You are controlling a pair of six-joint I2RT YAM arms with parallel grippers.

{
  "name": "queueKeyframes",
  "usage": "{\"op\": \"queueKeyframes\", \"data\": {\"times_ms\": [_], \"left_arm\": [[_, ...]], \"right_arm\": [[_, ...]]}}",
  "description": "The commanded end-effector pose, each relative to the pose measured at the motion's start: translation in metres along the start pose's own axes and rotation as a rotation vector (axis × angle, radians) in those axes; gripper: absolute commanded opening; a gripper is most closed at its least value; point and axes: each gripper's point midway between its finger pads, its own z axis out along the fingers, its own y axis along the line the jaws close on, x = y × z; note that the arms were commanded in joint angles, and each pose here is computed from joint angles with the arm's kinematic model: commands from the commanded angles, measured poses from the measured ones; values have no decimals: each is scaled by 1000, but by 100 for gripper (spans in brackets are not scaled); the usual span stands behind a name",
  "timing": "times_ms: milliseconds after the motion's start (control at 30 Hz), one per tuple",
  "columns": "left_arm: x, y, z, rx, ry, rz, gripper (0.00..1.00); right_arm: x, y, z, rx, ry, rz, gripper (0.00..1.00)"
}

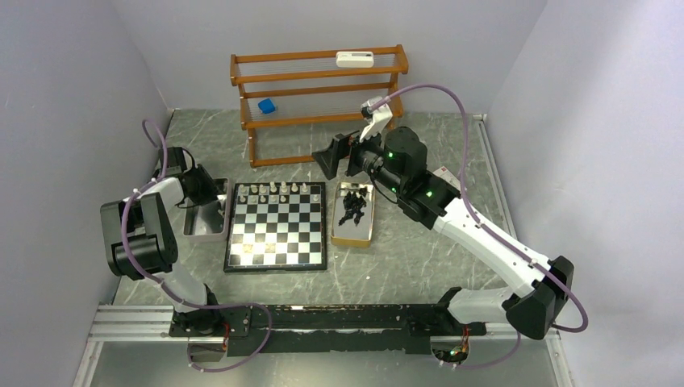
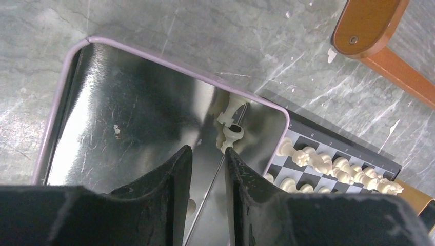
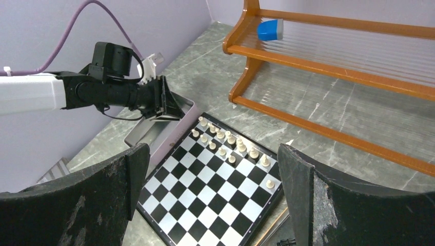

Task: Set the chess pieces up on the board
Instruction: Pick up the chess piece from the storage box.

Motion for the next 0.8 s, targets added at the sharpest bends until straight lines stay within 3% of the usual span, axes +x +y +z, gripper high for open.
{"op": "queueKeyframes", "data": {"times_ms": [0,767], "left_arm": [[-15,-4,0,24,-31,16,34],[-20,10,-6,-65,-39,11,32]], "right_arm": [[-18,1,-5,-3,-52,0,100],[-19,1,-9,-1,-62,-1,100]]}}
